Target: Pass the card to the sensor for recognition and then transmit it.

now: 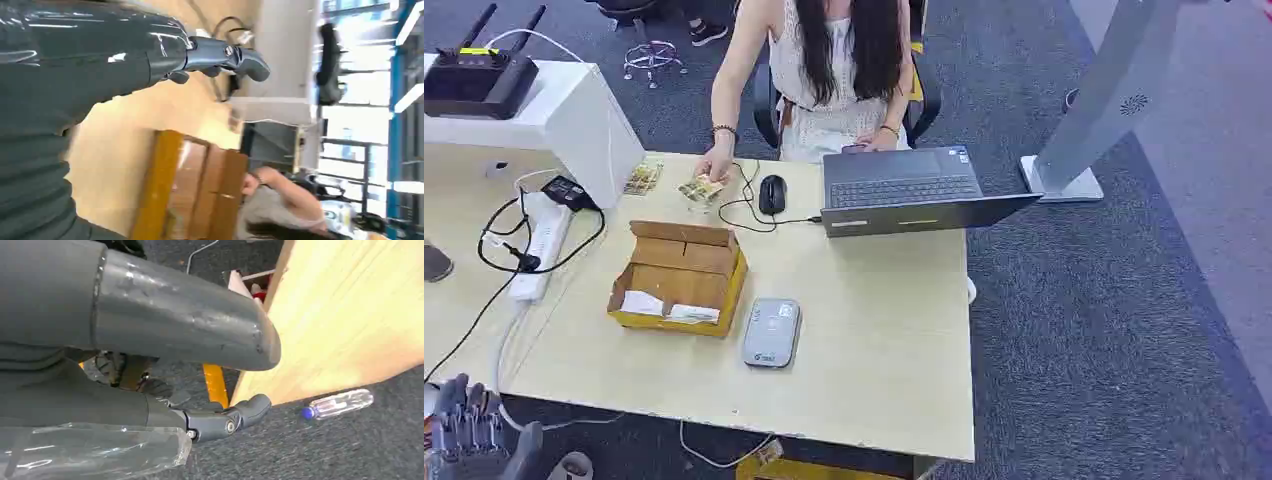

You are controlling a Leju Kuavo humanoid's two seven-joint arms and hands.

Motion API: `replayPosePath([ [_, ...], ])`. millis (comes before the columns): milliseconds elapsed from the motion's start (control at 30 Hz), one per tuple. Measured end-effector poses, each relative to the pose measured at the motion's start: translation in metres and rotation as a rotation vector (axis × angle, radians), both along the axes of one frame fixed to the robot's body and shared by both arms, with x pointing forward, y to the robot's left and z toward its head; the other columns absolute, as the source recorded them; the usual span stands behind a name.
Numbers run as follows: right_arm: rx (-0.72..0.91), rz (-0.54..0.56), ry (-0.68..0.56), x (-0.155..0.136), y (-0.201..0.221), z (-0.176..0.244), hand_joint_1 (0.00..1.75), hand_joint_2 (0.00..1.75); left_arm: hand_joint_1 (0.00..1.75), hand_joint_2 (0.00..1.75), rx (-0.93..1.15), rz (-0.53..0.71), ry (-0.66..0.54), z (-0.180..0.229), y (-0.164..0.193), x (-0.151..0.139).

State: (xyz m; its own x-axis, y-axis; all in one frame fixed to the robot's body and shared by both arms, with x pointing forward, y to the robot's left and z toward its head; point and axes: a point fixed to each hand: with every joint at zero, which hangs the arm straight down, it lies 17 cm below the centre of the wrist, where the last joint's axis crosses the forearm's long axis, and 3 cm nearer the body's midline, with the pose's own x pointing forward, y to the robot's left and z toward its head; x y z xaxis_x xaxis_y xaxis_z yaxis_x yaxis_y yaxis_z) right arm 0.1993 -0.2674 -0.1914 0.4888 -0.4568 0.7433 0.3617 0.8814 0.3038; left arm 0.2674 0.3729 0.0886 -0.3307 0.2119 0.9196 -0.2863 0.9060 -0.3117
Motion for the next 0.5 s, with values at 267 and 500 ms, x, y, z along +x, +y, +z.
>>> replayPosePath([
  [267, -0.010, 0.032, -0.026, 0.016, 0.007, 0.005, 0.00, 0.00, 0.00, 1.75, 0.199, -0.023, -0.025, 0.037, -0.022, 0.053],
  [500, 0.000, 0.054, -0.032, 0.023, 0.016, 0.006, 0.00, 0.00, 0.00, 1.75, 0.371, -0.076, 0.014, 0.052, -0.048, 0.104],
])
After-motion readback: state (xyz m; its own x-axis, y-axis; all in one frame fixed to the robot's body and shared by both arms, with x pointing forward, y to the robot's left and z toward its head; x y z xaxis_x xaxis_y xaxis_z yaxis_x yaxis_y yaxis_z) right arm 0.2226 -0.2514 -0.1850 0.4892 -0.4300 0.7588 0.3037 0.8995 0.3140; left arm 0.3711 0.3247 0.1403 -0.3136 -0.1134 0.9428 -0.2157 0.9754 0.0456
